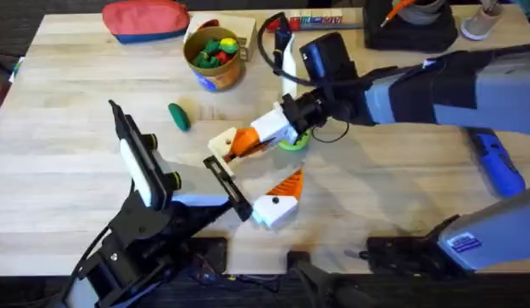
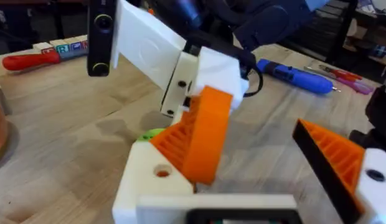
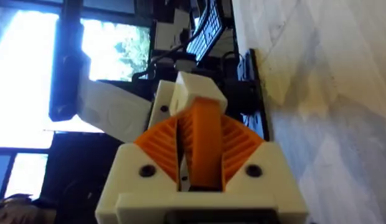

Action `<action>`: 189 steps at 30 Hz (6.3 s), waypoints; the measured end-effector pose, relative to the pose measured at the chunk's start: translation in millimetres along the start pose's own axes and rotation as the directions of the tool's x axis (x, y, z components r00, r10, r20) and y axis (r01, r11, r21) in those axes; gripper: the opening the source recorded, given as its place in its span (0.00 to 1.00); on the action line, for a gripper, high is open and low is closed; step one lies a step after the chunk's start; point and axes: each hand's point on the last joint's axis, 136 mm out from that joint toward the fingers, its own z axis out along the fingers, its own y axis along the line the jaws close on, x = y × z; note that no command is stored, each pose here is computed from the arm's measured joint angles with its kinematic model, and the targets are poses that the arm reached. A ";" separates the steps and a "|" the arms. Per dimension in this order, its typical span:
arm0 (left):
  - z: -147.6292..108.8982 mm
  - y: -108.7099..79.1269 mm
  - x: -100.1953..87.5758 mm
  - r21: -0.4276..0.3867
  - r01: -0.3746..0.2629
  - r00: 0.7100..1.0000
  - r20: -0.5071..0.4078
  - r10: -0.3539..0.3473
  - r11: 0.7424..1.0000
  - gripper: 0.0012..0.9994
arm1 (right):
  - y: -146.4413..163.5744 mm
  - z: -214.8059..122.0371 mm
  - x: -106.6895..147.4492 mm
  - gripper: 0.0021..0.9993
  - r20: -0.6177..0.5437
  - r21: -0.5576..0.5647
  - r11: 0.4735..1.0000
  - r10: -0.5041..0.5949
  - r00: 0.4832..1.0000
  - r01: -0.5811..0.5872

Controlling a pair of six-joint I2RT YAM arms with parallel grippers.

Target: Pick up the gripper from the table and insert it into the empty holder that is missing its gripper. Then pick up a screw, insert it into the mounting hole, and use the screwdriver to tighten it. Finally, clean up the table by picking up the vegetable and placing it into the bucket.

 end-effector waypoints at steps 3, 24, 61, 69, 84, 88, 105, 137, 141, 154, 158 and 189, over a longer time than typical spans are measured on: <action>0.0 -1.7 0.1 0.009 0.000 1.000 -0.001 0.000 1.000 0.99 | 3.6 6.4 5.1 0.36 -0.026 -0.016 1.000 -0.008 1.000 0.008; 0.0 -4.3 0.1 0.024 0.000 1.000 -0.002 0.000 1.000 0.99 | -15.1 -98.8 -69.1 0.99 0.301 0.173 0.974 -0.193 0.934 0.146; 0.0 -4.0 0.1 0.022 0.000 1.000 -0.001 0.000 1.000 0.99 | -62.0 -155.0 -3.6 0.99 -0.030 0.898 0.427 -0.181 0.983 0.106; 0.0 2.0 0.0 -0.012 0.000 1.000 0.001 0.000 1.000 0.99 | -64.8 -147.4 13.1 0.99 -0.118 0.901 0.401 -0.137 0.984 0.164; -1.0 18.8 -0.5 -0.110 -0.014 1.000 0.006 0.015 0.994 0.99 | -65.2 -105.2 7.4 0.64 -0.283 0.880 0.332 -0.206 0.937 0.339; -1.1 19.4 -0.4 -0.113 -0.019 1.000 0.005 0.019 0.993 0.99 | -83.6 -94.9 11.1 0.42 -0.322 0.873 0.330 -0.166 0.932 0.360; -1.1 19.5 -0.4 -0.113 -0.022 1.000 0.005 0.023 0.993 0.99 | -107.0 -96.5 10.6 0.28 -0.340 0.886 0.291 -0.122 0.932 0.361; -1.1 19.8 -0.4 -0.115 -0.022 1.000 0.005 0.023 0.993 0.99 | -60.0 -125.1 -12.1 0.00 -0.228 0.924 0.248 -0.260 0.938 0.293; -1.1 19.4 -0.3 -0.113 -0.022 1.000 0.004 0.023 0.993 0.99 | -29.4 -143.1 -21.3 0.00 -0.170 0.940 0.223 -0.348 0.922 0.258; 0.0 3.9 -0.3 -0.023 -0.023 1.000 0.002 0.023 0.999 0.99 | 89.4 -115.0 -61.0 0.00 0.089 0.894 0.379 -0.673 0.734 0.239; 0.0 0.5 0.1 -0.004 -0.023 1.000 0.000 0.023 1.000 0.99 | 97.5 -87.3 -55.0 0.00 0.106 0.854 0.443 -0.660 0.743 0.272; 0.0 -0.9 0.1 0.004 -0.023 1.000 -0.001 0.023 1.000 0.99 | 59.5 10.7 -24.8 0.00 -0.091 0.798 0.412 -0.638 0.765 0.439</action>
